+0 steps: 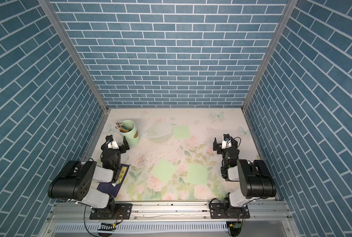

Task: Fold the square paper along the opposite sides
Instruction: Pick up the paper from the center of the board.

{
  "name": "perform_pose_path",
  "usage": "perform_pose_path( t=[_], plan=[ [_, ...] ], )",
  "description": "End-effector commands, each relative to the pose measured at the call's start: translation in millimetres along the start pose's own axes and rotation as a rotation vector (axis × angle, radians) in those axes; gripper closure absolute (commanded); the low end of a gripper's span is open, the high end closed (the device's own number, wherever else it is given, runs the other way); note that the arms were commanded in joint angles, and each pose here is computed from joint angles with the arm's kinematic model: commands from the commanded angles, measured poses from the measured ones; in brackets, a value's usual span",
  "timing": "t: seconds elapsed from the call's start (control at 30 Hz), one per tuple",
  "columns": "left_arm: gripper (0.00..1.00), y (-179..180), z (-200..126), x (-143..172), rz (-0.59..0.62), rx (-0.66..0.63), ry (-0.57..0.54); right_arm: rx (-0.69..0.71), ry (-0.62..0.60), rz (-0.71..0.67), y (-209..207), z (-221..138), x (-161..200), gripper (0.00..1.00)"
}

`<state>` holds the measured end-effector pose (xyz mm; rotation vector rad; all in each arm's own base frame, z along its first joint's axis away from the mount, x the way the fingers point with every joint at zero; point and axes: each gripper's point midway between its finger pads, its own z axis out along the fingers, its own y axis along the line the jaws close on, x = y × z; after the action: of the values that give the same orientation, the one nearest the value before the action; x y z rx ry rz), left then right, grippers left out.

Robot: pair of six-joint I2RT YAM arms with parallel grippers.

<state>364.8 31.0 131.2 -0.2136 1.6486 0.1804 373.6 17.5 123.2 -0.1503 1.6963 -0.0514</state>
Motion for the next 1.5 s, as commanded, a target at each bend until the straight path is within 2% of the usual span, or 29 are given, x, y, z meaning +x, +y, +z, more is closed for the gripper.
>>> perform_pose_path(
  t=[0.0,0.33,0.43,0.5,0.63,0.73,0.83,0.93,1.03,1.17,1.33,1.47],
  plan=[
    [0.0,1,-3,-4,-0.011,-0.006,-0.021,0.0,-0.011,0.027,-1,0,-3,0.0],
    [0.0,2,-4,-5,-0.012,-0.009,-0.025,0.0,-0.008,0.027,-1,1,-2,0.0],
    [0.0,8,-11,-19,0.009,-0.127,-0.044,0.068,-0.012,0.002,-4,-1,-11,0.0],
    [0.0,5,-15,-30,0.016,-0.211,0.004,0.102,0.044,-0.045,7,4,-28,0.0],
    [0.0,-16,-16,-63,-0.138,-0.125,0.058,0.027,0.137,0.066,37,15,-60,0.0],
    [0.0,-18,-15,-83,-0.246,-0.18,0.125,-0.019,0.15,0.096,56,21,-79,0.0],
    [0.0,-57,-4,-95,-0.181,-0.154,0.185,-0.069,0.212,0.166,75,36,-81,0.0],
    [0.0,-125,7,-98,-0.146,-0.063,0.248,-0.222,0.361,0.209,113,59,-67,0.0],
    [0.01,-205,27,-71,-0.166,0.145,0.437,-0.365,0.479,0.276,150,74,-50,0.02],
    [0.0,-277,45,-23,-0.249,0.32,0.644,-0.478,0.56,0.374,181,93,-38,0.04],
    [0.12,-336,63,15,-0.281,0.457,0.805,-0.486,0.643,0.395,194,118,-13,0.08],
    [0.2,-360,69,34,-0.302,0.509,0.886,-0.493,0.672,0.408,200,125,1,0.14]
  ],
)
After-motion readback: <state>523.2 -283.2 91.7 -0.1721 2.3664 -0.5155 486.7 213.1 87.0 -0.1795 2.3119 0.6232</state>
